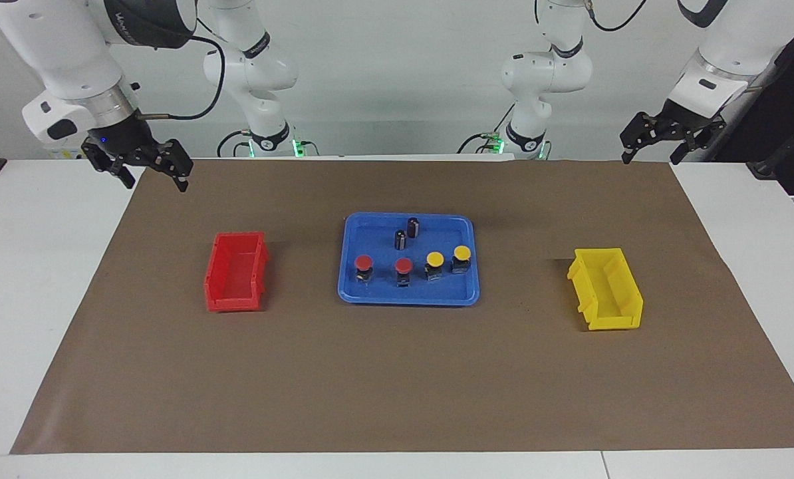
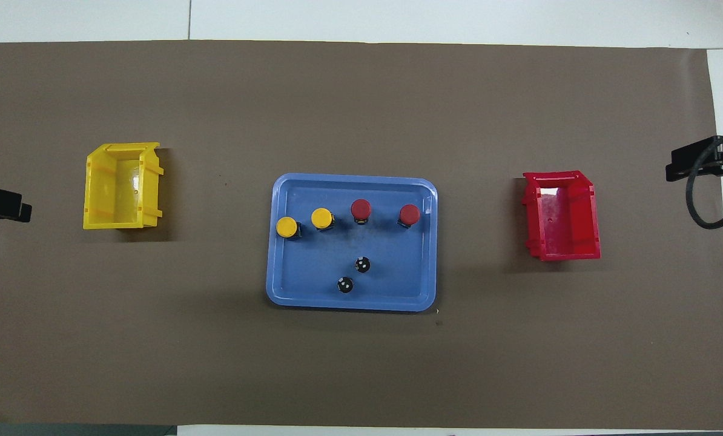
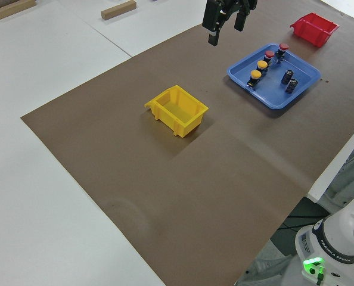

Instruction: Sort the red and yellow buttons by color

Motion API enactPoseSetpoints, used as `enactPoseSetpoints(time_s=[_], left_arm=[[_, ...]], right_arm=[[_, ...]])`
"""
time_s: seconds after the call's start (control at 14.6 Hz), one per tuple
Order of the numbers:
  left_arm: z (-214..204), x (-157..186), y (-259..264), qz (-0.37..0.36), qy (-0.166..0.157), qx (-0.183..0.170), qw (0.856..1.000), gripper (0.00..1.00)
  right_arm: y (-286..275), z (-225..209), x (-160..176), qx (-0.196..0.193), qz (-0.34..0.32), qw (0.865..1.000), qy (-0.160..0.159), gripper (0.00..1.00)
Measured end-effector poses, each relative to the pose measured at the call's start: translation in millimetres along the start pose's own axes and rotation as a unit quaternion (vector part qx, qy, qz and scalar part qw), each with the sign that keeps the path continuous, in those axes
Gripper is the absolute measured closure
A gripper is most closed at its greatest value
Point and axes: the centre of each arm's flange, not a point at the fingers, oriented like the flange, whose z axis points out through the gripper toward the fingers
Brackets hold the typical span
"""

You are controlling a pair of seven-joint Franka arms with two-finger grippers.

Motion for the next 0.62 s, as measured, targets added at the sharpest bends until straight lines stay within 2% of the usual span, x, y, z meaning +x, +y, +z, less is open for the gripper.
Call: enactPoseSetpoints(time_s=[0.62], left_arm=[[0,0,0,0.000,0.000,0.000,1.000,0.00]], right_arm=[[-19,-5,2,0.000,-0.017,1.000,-0.005,0.00]])
